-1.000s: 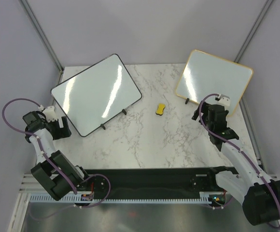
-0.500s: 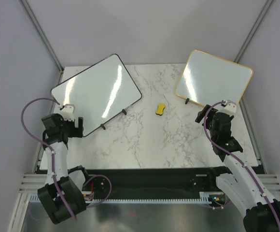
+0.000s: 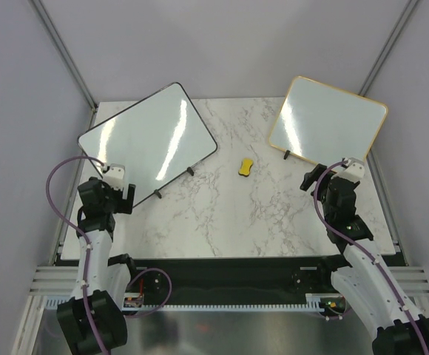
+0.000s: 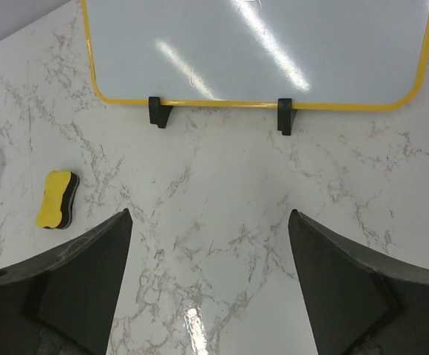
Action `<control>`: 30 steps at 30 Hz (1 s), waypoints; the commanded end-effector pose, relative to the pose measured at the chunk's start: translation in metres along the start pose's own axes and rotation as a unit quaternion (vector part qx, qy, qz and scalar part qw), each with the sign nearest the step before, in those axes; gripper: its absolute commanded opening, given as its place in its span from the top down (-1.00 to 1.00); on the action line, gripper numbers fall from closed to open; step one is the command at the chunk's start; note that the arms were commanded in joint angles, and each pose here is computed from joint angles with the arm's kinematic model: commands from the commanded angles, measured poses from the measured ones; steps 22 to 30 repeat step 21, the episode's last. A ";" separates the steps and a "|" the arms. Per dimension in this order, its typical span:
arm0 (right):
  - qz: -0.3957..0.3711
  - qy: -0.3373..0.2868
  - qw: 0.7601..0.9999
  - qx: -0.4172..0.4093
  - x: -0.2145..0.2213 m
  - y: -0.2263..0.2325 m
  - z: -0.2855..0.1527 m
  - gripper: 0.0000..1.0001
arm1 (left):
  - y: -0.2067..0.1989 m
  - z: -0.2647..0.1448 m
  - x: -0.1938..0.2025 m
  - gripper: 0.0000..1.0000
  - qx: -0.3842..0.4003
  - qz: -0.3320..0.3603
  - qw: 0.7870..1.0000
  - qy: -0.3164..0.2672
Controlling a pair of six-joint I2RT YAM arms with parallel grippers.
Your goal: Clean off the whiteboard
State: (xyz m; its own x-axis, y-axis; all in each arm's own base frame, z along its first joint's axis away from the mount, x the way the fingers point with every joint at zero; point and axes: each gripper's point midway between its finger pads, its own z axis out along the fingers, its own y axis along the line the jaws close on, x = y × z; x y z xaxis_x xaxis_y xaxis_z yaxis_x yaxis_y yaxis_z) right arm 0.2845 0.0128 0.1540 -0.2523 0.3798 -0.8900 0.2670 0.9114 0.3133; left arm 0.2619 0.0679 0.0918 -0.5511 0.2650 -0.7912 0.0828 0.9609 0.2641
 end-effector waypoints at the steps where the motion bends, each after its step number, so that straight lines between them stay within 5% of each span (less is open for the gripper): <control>1: 0.012 -0.015 1.000 -0.010 -0.007 0.005 0.001 -0.86 | 0.012 -0.001 -0.016 -0.99 -0.029 -0.005 0.999 -0.027; 30: 0.009 -0.003 1.000 -0.014 0.005 0.005 0.005 -0.86 | 0.016 -0.004 -0.016 -0.99 -0.043 -0.009 0.999 -0.029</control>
